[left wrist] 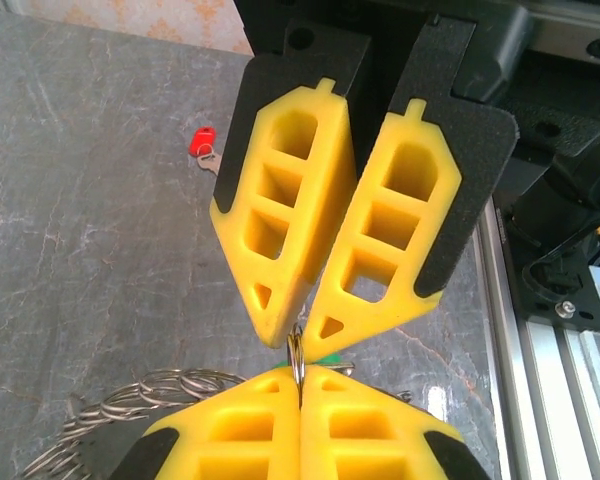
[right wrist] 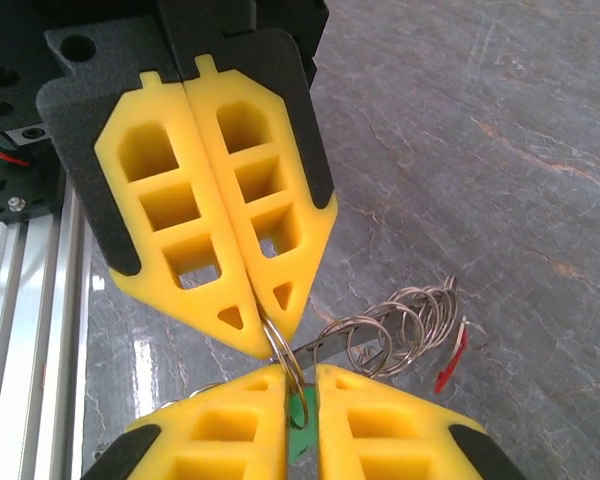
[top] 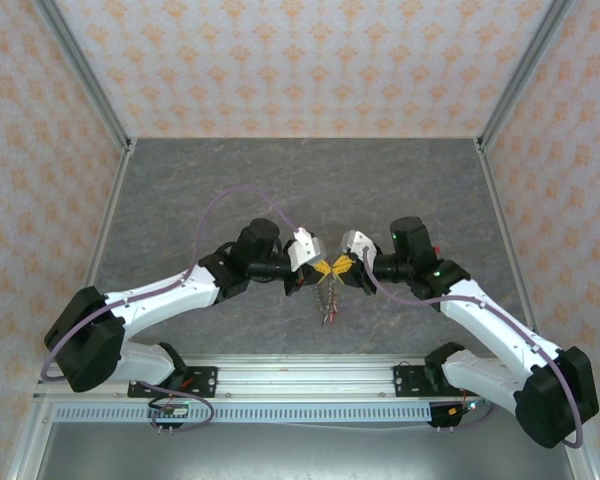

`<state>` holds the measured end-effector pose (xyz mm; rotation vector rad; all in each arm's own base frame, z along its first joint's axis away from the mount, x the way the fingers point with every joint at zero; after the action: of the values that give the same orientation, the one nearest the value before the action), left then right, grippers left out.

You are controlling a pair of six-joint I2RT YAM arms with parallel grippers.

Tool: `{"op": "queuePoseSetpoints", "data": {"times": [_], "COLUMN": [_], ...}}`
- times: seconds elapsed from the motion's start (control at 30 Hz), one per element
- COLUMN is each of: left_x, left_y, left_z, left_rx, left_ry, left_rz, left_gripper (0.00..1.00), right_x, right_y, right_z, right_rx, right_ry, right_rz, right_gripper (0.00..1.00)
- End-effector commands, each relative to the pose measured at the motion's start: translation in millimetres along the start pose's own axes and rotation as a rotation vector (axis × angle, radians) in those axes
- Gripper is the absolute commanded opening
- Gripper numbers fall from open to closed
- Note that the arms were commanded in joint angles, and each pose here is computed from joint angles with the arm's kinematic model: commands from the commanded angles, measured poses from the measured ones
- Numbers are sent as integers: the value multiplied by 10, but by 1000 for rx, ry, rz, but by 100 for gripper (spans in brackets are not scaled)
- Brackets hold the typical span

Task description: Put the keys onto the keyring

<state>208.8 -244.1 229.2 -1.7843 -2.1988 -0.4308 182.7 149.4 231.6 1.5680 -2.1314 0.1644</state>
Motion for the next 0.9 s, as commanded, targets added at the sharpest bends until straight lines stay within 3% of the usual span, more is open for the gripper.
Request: {"op": "queuePoseSetpoints", "data": {"times": [0.0, 0.33, 0.57, 0.73, 0.87], "left_x": [100, 97, 132, 123, 101], "left_y": [-24, -14, 37, 55, 65], "left_z": [-236, -264, -243, -191, -203], "left_rx": [-47, -47, -29, -42, -58], "left_ry": [-135, -168, -129, -49, 30], "left_rz": [20, 30, -55, -76, -57], "left_gripper": [0, 0, 0, 17, 19], "right_x": [39, 26, 78, 109, 118], "right_y": [1, -54, -66, -31, 2], "right_z": [-99, -37, -111, -175, -203], "right_rx": [20, -7, -2, 30, 67], "right_ry": [-96, -130, -116, -45, 8], "right_rz": [-46, -49, -21, 7, 30], "right_gripper": [13, 14, 0, 0, 0]}}
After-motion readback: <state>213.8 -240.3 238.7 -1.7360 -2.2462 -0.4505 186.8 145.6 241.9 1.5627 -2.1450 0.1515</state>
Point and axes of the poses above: each hand's point on the last joint's axis, 136 mm out from that joint toward the fingers, its own x axis back along the fingers, its own y axis along the line the jaws close on, z = x × y, the point moved 10 cm from there along x, back along the fingers, and after that the axes turned 9 degrees about -x, right-handed, at the moved point
